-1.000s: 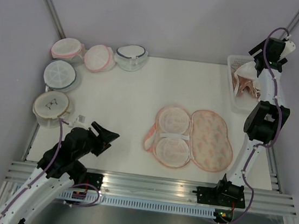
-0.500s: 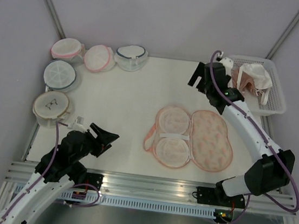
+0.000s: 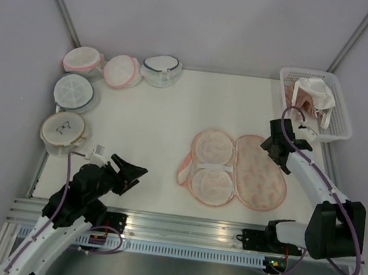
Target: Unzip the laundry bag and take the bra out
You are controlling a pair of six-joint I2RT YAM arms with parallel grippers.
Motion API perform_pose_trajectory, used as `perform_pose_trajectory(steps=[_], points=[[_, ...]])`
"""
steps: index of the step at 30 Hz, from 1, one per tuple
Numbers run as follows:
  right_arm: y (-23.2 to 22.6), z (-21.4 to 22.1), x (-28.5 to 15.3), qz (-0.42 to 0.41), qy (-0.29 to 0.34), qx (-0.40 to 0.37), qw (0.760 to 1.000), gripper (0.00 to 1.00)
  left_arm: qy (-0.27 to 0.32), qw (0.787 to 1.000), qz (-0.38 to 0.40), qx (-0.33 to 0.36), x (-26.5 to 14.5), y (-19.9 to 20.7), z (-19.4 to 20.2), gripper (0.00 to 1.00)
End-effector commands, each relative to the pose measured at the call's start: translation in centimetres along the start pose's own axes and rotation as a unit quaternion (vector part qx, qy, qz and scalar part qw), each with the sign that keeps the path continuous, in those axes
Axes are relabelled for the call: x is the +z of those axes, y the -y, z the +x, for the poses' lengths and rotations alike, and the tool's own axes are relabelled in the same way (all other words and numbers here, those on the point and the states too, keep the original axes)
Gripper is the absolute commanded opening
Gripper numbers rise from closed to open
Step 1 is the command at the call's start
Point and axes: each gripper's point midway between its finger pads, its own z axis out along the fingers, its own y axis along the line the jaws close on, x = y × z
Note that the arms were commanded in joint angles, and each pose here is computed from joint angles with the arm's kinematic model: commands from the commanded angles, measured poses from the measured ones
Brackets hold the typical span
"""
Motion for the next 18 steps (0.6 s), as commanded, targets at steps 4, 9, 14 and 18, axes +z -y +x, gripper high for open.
perform_pose_trajectory(steps=[4,9,14,18], points=[[1.0,0.6,2.4,-0.016,-0.031,0.078,0.996,0.96,-0.001,1.0,0.004,0.001,-0.4,-0.5,0.3,0.8],[2.2,3.7,4.6,-0.012,-0.077,0.079,0.994,0.9,0.001,1.0,-0.002,-0.001,-0.4,-0.8,0.2,0.79],[3.8,4.3,5.7,0.017,-0.077,0.073,0.994,0.88,0.002,1.0,-0.01,-0.005,-0.2,-1.3,0.2,0.79],[4.9,3.0,5.8,0.034,-0.055,0.073,0.995,0.88,0.003,1.0,-0.013,-0.009,0.0,-1.5,0.2,0.79]])
